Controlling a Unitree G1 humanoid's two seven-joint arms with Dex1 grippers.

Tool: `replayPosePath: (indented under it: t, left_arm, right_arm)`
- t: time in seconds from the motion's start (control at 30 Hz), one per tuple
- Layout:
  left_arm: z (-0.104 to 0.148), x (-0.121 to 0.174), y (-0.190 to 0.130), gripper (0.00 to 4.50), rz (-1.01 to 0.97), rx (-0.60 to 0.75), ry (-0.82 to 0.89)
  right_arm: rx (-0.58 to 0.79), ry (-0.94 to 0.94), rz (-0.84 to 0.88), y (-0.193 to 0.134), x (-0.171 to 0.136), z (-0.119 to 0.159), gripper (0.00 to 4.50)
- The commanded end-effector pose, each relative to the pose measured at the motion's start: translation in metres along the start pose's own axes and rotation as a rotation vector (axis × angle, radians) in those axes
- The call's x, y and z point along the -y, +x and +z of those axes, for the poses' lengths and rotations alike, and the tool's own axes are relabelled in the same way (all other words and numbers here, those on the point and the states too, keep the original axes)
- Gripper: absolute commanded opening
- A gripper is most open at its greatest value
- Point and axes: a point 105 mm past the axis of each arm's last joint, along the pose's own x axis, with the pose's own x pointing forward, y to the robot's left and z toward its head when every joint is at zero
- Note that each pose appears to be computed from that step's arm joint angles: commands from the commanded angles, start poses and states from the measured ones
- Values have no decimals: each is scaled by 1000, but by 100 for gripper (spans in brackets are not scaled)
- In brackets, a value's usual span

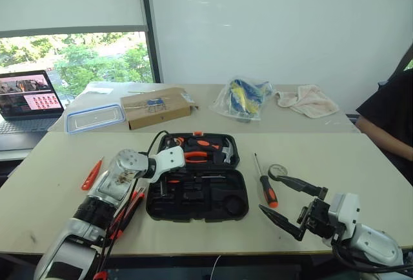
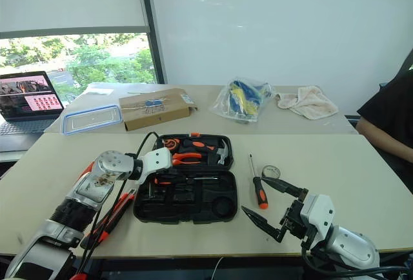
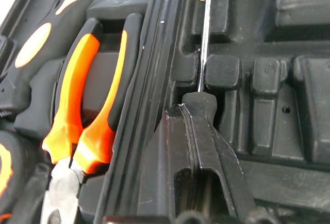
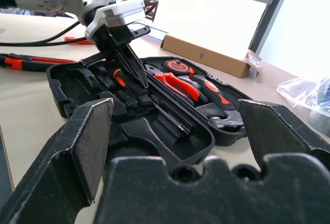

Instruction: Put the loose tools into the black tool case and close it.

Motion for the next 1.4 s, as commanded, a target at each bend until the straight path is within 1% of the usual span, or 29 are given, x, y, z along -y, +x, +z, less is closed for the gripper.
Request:
replayPosePath:
  t: [0.03, 0.07, 0.1, 0.13, 0.17, 0.2, 0.27, 0.37, 0.4, 0.43, 0.5, 0.57, 0.67, 0.8, 0.9, 1.0, 1.07, 1.1, 1.17, 1.27, 1.3, 1.4]
  left_arm:
    - [13, -9, -29, 68, 60, 177, -13]
    - [13, -14, -47, 107, 115, 243, -38]
    - [10, -16, -63, 136, 163, 288, -63]
    - [6, -16, -77, 182, 195, 314, -86]
    - [3, -15, -86, 215, 211, 326, -100]
    - [-5, -10, -98, 260, 229, 319, -105]
    - [-22, 3, -125, 331, 297, 289, -144]
    - [-46, 15, -161, 447, 437, 243, -230]
    - [-49, 18, -166, 449, 461, 234, -243]
    - [-59, 24, -179, 449, 517, 211, -264]
    - [-78, 48, -207, 449, 605, 154, -325]
    - [-87, 76, -222, 449, 624, 100, -359]
    - [-87, 90, -228, 449, 614, 78, -385]
    - [-87, 92, -228, 449, 591, 79, -389]
    - [-84, 91, -217, 449, 550, 98, -378]
    - [-75, 84, -205, 449, 515, 143, -373]
    - [-68, 80, -196, 449, 485, 171, -363]
    - [-65, 77, -193, 449, 476, 181, -352]
    - [-55, 71, -183, 449, 447, 214, -329]
    - [-41, 65, -166, 449, 383, 251, -290]
    - [-38, 64, -162, 449, 367, 260, -281]
    - [-29, 62, -151, 449, 324, 278, -254]
  right_arm:
    - [34, -22, -9, -3, 8, 10, 450]
    - [38, -20, -7, -3, 10, 10, 450]
    - [40, -20, -3, -2, 11, 10, 450]
    - [42, -23, 5, -2, 11, 11, 450]
    - [43, -25, 11, -2, 11, 11, 450]
    - [46, -25, 17, -1, 11, 11, 450]
    - [55, -25, 30, 1, 10, 11, 450]
    - [66, -22, 39, 4, 8, 10, 450]
    - [68, -21, 40, 4, 8, 10, 450]
    - [63, -20, 41, 5, 8, 8, 450]
    - [50, -7, 11, 2, 12, 8, 450]
    - [3, -9, -6, -12, 11, 8, 450]
    - [-86, -9, -29, -39, 9, 4, 450]
    - [-201, 1, -88, -75, 6, -8, 450]
    - [-245, 11, -122, -85, 5, -16, 450]
    - [-224, 16, -153, -75, 12, -13, 450]
    - [-259, 52, -185, -65, 19, -15, 450]
    - [-297, 78, -205, -61, 23, -19, 450]
    - [-423, 172, -257, -50, 32, -31, 450]
    - [-536, 304, -238, -29, 35, -39, 450]
    - [-599, 328, -237, -28, 34, -45, 450]
    - [-710, 400, -260, -22, 34, -56, 450]
